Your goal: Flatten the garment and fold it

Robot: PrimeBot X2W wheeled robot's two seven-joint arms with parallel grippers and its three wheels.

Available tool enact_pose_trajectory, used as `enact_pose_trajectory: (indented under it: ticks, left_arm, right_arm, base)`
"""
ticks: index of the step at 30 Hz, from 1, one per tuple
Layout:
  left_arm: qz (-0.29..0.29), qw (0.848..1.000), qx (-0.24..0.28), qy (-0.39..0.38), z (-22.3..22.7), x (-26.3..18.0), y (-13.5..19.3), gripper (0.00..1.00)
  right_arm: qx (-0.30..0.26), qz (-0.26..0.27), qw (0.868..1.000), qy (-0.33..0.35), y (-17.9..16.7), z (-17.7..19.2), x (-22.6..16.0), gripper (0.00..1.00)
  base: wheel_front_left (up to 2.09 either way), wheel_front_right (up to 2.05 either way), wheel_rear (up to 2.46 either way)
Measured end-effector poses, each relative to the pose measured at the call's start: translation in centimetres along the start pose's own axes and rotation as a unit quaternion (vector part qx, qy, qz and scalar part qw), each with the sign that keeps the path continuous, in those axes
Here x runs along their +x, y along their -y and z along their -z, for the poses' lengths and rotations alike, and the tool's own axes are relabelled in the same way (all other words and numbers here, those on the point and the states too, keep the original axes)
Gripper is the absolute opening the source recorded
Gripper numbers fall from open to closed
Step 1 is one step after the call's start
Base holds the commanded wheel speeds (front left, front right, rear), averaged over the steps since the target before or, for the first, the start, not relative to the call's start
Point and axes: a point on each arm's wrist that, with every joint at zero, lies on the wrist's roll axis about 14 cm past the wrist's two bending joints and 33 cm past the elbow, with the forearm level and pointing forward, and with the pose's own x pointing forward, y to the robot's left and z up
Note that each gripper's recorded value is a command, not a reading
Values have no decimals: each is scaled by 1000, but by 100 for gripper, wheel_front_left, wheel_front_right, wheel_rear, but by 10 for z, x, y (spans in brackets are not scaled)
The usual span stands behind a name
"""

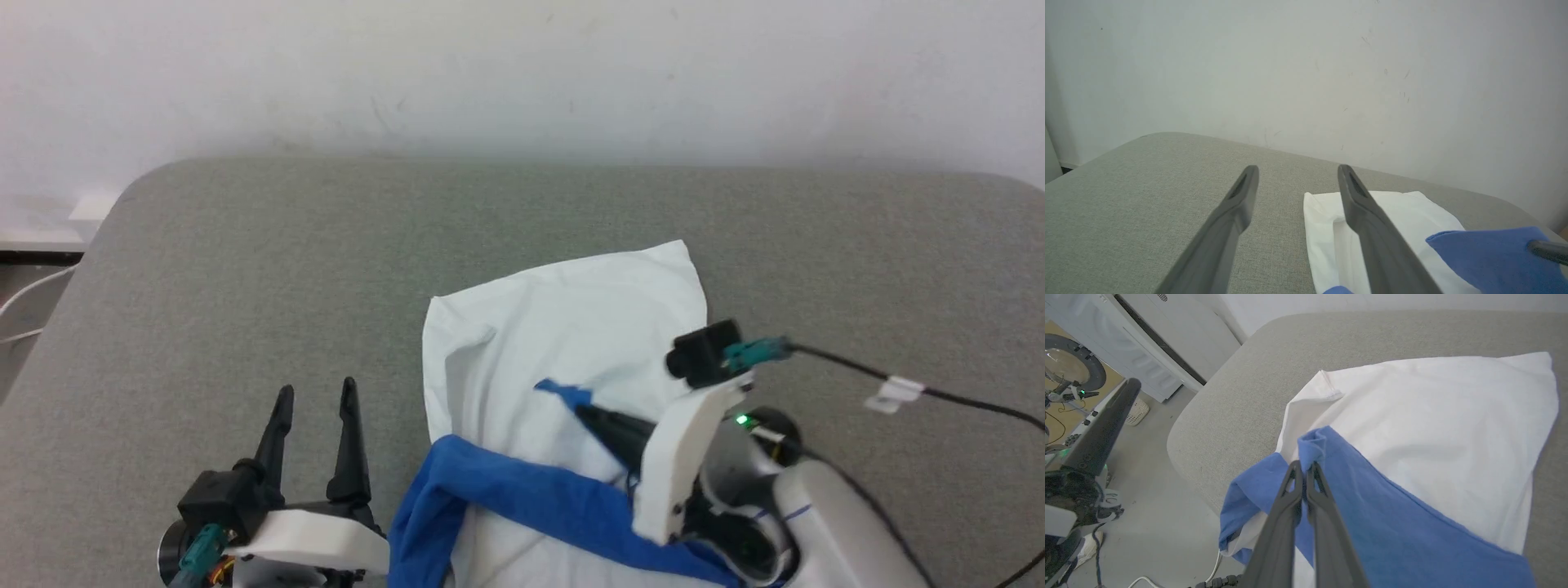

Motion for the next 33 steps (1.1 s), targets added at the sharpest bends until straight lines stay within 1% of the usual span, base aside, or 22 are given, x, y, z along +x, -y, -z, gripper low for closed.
enact_pose_trajectory:
  ticks: [5,10,12,16,17,18,19,21,25,30,33]
  left_arm:
    - [-11,1000,2,-9,5,-4,-8,100]
    - [-20,1000,4,-20,12,-1,-14,100]
    - [-23,999,6,-24,15,1,-16,100]
    - [-26,999,5,-36,22,3,-17,100]
    - [-26,999,4,-38,24,4,-17,100]
    - [-25,999,5,-39,24,5,-16,100]
    - [-24,999,4,-39,25,6,-15,100]
    - [-21,999,4,-41,26,7,-14,100]
    - [-16,999,3,-42,28,9,-10,100]
    - [-12,999,1,-37,25,11,-7,100]
    - [-12,999,1,-32,21,11,-6,100]
  right_arm:
    - [2,-56,997,-53,-35,41,19,0]
    - [18,-116,987,-112,-70,85,30,0]
    - [10,-118,985,-125,-71,97,35,0]
    - [-12,-94,988,-119,-51,107,45,0]
    - [-10,-92,989,-116,-49,108,47,39]
    - [-10,-92,989,-118,-48,110,48,89]
    - [-13,-91,988,-122,-47,114,48,100]
    - [-13,-94,989,-115,-48,115,49,100]
    - [-16,-115,990,-75,-61,101,50,100]
    - [-29,-136,990,9,-76,64,50,100]
    - [-37,-134,988,66,-74,38,44,100]
  base:
    - [0,0,0]
    - [0,0,0]
    - [0,0,0]
    - [0,0,0]
    - [0,0,0]
    - [0,0,0]
    - [0,0,0]
    - [0,0,0]
    - [0,0,0]
    - [0,0,0]
    - [0,0,0]
